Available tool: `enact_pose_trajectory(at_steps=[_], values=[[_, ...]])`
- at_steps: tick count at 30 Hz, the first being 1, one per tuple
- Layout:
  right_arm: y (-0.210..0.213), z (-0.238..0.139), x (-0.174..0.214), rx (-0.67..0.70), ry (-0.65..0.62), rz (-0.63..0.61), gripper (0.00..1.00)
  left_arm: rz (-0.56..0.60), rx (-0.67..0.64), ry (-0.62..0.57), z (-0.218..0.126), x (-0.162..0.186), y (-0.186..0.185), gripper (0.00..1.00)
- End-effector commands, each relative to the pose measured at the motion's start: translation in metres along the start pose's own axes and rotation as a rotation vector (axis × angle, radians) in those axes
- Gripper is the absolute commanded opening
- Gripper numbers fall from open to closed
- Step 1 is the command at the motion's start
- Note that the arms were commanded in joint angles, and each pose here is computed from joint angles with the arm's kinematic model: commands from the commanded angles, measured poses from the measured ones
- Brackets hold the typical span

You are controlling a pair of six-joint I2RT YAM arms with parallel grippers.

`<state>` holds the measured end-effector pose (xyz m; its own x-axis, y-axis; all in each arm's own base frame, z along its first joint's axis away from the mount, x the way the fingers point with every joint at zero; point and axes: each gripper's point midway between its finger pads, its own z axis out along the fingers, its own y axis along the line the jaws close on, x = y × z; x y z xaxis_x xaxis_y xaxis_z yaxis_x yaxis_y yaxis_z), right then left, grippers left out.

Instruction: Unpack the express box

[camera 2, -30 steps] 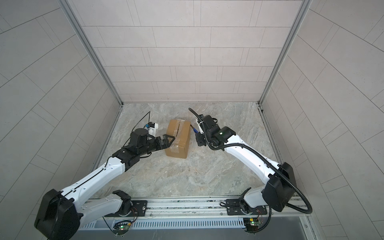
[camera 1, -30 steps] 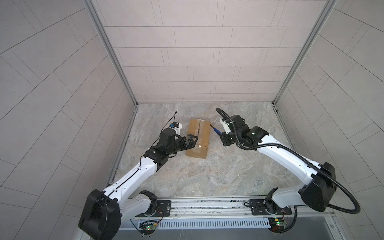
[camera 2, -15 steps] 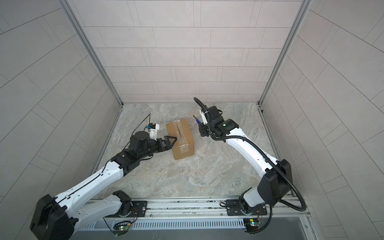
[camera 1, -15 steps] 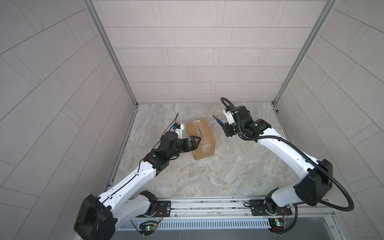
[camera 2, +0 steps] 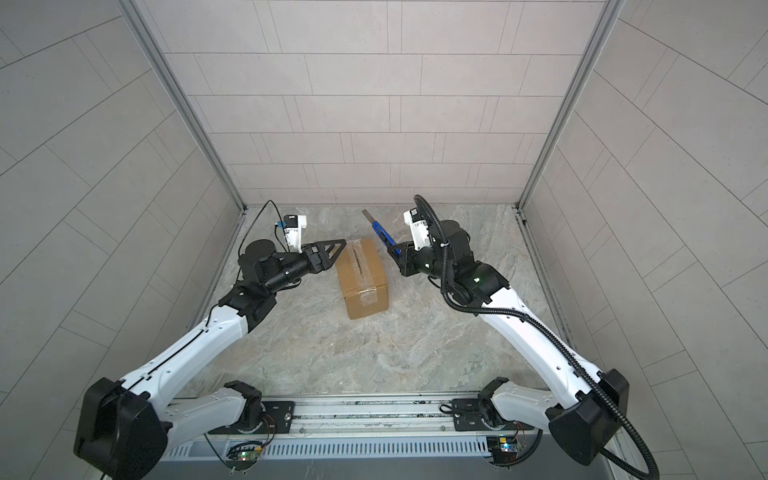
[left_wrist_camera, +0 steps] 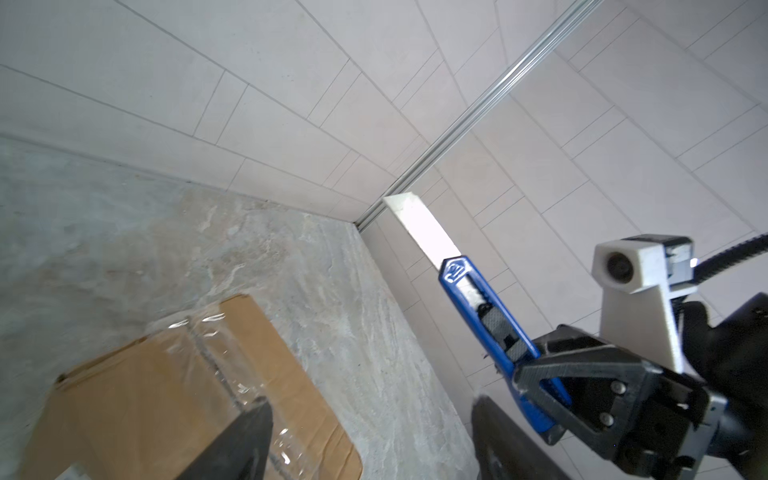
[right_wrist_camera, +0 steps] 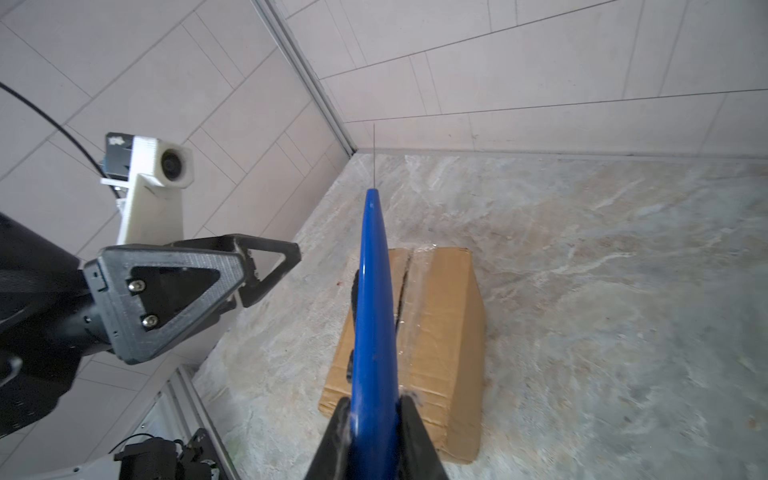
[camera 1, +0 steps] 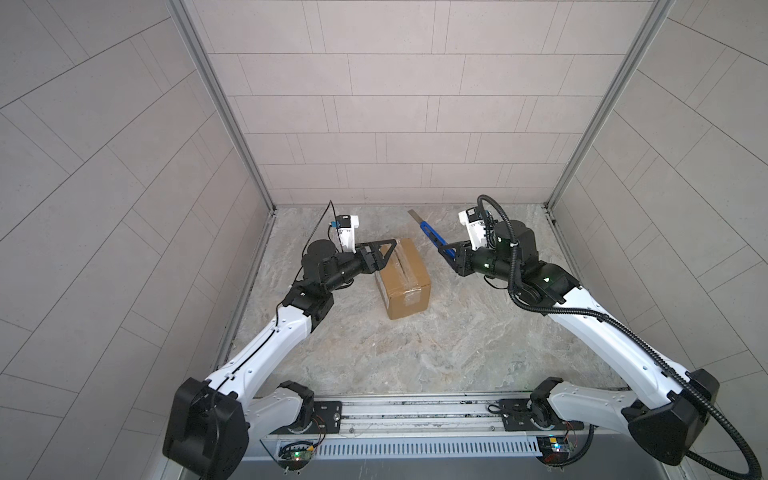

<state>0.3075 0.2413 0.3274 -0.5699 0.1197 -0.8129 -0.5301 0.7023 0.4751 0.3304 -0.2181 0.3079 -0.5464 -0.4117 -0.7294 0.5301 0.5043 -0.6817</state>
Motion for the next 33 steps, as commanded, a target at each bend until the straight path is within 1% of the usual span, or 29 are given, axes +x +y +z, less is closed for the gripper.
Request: enact_pose_trajectory(at_steps=[1, 10, 20, 25, 33], values=[[0.031, -0.001, -0.022, -0.137, -0.101, 0.028, 0.0, 0.065, 0.211, -0.097, -0.005, -0.037, -0.055, 0.75], [0.053, 0.005, -0.024, -0.233, -0.127, 0.057, 0.0, 0.031, 0.314, -0.141, 0.001, -0.054, -0.071, 0.65], [0.07, 0.008, -0.025, -0.302, -0.133, 0.063, 0.0, 0.018, 0.342, -0.122, 0.01, -0.055, -0.074, 0.58], [0.076, 0.015, -0.019, -0.339, -0.109, 0.078, 0.0, 0.021, 0.368, -0.125, 0.011, -0.059, -0.08, 0.48], [0.079, 0.016, -0.018, -0.357, -0.108, 0.093, 0.0, 0.024, 0.412, -0.127, 0.012, -0.064, -0.089, 0.43]])
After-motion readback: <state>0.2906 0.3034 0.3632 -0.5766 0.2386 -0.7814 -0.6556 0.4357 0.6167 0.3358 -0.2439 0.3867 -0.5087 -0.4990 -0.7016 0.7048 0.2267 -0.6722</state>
